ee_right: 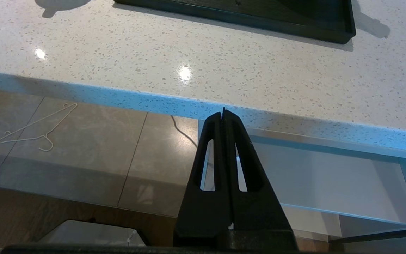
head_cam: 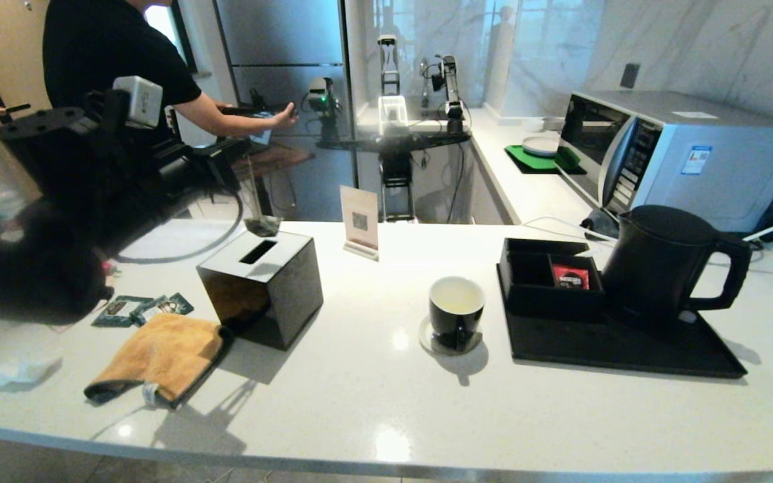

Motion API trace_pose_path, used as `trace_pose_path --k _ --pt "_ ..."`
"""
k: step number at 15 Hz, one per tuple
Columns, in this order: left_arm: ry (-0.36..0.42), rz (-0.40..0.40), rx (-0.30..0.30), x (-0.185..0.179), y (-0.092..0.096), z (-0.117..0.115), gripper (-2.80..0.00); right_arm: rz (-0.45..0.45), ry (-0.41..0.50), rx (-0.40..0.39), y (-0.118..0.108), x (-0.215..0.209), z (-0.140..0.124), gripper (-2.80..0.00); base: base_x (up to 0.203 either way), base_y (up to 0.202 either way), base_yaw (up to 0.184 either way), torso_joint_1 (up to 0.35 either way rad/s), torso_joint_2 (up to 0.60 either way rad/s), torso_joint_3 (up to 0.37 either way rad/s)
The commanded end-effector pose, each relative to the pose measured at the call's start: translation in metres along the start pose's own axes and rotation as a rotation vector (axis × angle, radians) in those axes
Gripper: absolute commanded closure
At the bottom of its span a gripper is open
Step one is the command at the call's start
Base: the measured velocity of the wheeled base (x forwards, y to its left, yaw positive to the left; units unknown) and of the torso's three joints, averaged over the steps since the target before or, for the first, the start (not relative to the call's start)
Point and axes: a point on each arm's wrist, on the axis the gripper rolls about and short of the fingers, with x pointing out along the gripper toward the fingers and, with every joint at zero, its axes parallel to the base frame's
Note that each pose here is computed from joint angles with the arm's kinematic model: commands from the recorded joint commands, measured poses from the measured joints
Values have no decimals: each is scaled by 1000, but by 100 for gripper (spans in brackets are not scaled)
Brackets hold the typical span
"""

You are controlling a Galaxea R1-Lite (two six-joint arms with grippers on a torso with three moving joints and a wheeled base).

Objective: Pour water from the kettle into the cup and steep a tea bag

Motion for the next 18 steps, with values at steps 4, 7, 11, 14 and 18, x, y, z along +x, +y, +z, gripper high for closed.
trace_pose_path --k 4,7,11,14,18 --pt "34 -7 44 5 10 -11 0 0 1 -1 0 0 0 0 0 0 0 0 0 0" --pt "45 12 63 8 21 -7 0 0 1 -1 0 0 0 0 0 0 0 0 0 0" --pt "43 16 88 18 25 5 0 0 1 -1 0 0 0 0 0 0 0 0 0 0" --pt "50 22 104 22 28 12 0 0 1 -1 0 0 0 0 0 0 0 0 0 0" --pt "61 46 102 21 36 18 0 0 1 -1 0 0 0 0 0 0 0 0 0 0"
